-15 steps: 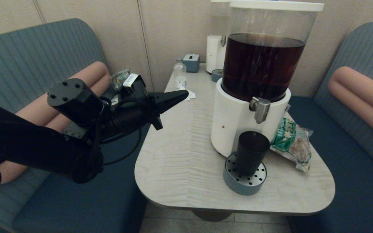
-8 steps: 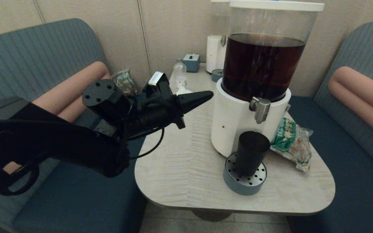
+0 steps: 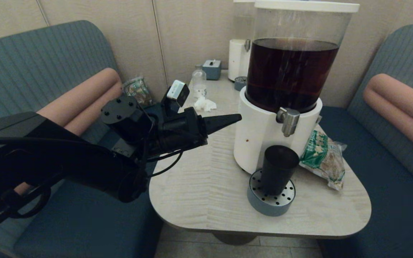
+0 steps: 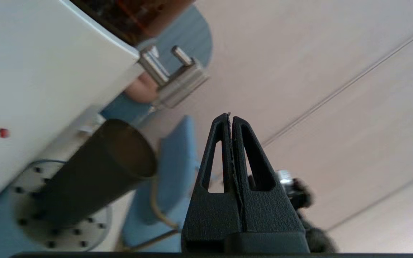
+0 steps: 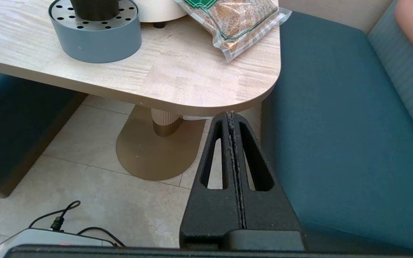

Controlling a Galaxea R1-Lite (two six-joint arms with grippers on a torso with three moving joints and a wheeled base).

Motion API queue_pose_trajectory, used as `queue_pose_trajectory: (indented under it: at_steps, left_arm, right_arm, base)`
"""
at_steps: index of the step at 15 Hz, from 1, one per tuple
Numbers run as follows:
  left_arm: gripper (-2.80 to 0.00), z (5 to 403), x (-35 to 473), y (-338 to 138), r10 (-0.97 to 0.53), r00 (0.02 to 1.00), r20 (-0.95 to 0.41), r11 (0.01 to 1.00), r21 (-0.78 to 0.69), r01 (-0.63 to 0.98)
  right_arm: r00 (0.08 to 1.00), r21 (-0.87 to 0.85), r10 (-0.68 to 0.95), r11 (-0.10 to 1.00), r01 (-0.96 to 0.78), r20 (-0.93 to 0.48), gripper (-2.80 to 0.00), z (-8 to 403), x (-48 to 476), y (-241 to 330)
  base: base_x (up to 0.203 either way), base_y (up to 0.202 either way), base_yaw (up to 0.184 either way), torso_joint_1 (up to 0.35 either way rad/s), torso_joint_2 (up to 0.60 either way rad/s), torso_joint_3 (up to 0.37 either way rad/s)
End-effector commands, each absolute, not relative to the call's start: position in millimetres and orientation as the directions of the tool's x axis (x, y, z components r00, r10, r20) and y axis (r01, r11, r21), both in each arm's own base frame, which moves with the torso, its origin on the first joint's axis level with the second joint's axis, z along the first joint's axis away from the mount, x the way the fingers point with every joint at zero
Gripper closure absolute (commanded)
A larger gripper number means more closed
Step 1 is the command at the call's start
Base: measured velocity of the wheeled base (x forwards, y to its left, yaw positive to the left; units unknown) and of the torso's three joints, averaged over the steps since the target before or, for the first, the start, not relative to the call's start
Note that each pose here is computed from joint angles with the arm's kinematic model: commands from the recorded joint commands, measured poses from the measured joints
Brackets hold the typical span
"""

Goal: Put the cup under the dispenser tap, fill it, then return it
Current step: Turn off the faucet

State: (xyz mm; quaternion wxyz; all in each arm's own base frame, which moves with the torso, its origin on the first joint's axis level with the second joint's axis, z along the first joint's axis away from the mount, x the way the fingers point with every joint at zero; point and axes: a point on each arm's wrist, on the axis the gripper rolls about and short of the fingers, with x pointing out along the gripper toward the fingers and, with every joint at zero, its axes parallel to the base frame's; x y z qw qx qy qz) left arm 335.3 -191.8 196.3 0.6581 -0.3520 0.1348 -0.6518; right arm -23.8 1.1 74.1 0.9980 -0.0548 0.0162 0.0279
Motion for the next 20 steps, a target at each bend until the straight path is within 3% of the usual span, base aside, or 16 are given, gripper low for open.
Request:
queue_pose_trajectory:
  at_steps: [1,9,20]
  left_arm:
    - [0.00,191,336,-196,-0.963,0.122,0.239,-0.032,-0.553,0.833]
    - [0.00,205,336,-228,-0.957,0.145,0.250,0.043,-0.374,0.926]
    - [0.00,198,353,-259,-0.945,0.157,0.286,0.046,-0.360,0.932]
  right_arm:
    - [0.998,-0.110,0.055,0.992,-0.059,-0.034,0.00,74,-24,1]
    - [0.998,-0.110,0.054,0.992,-0.058,-0.034,0.00,74,-24,1]
    - [0.998,-0.110,0.055,0.992,-0.059,-0.034,0.00,74,-24,1]
  base:
    - [0.000,0.000,0.000,0.000,0.00,0.000]
    - [0.000,0.000,0.000,0.000,0.00,0.000]
    - [0.000,0.000,0.000,0.000,0.00,0.000]
